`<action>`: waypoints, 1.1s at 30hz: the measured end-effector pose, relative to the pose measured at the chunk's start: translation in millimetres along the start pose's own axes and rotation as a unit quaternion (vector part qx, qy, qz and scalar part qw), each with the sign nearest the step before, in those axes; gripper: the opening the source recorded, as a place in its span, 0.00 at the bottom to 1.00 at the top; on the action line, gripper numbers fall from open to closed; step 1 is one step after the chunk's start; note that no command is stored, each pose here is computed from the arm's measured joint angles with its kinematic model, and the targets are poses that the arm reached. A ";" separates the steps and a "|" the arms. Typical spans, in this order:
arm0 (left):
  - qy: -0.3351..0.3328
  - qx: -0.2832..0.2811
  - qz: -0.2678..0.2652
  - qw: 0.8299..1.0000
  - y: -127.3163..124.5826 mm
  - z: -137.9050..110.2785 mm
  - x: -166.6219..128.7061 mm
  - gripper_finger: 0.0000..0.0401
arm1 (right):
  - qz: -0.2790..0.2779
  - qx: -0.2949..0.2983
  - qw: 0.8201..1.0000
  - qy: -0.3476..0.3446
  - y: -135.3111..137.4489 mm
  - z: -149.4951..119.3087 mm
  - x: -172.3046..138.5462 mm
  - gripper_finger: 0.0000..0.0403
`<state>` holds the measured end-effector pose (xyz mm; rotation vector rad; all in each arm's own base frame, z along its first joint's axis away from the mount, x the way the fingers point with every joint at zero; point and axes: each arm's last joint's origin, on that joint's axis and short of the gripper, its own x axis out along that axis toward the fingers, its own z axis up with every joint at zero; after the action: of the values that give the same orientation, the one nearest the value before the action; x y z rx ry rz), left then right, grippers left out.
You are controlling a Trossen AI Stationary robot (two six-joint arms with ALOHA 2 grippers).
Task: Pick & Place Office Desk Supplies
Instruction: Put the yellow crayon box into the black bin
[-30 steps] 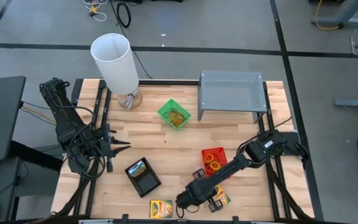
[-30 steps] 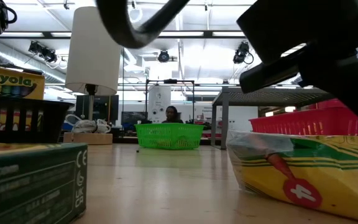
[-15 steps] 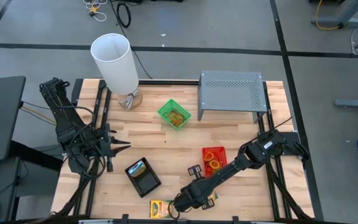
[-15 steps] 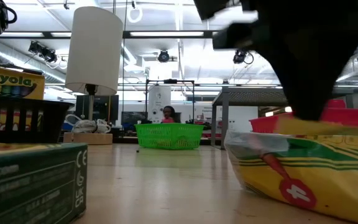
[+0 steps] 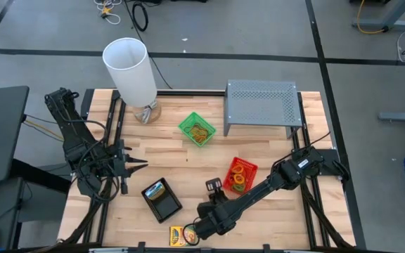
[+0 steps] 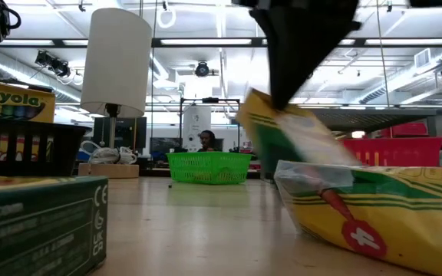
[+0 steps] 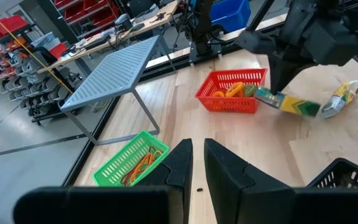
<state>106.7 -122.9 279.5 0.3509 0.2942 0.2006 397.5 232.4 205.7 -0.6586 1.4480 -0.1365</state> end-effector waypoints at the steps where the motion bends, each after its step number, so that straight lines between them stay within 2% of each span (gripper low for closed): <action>1: 0.000 0.000 0.000 1.000 0.0 0.0 0.0 0.12 | -0.013 0.003 1.000 -0.005 -1.4 0.5 -0.9 0.00; 7: 0.000 0.000 0.000 1.000 0.0 0.0 0.0 0.12 | -0.092 0.016 0.995 -0.035 -10.6 4.1 -3.6 0.00; 19: 0.000 0.000 0.002 1.000 0.1 0.1 0.0 0.12 | -0.204 0.010 0.974 -0.096 -20.0 16.8 -4.7 0.00; 26: -0.001 -0.002 0.001 1.000 0.1 0.1 0.0 0.12 | -0.227 -0.007 0.959 -0.171 -26.1 38.6 -12.3 0.00; 33: -0.001 -0.002 0.001 1.000 0.1 0.1 0.0 0.12 | -0.250 -0.039 0.934 -0.252 -33.0 62.4 -27.6 0.00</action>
<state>106.7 -122.8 279.6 0.3466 0.2921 0.2040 462.1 239.2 244.8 -1.0351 0.7740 -0.2841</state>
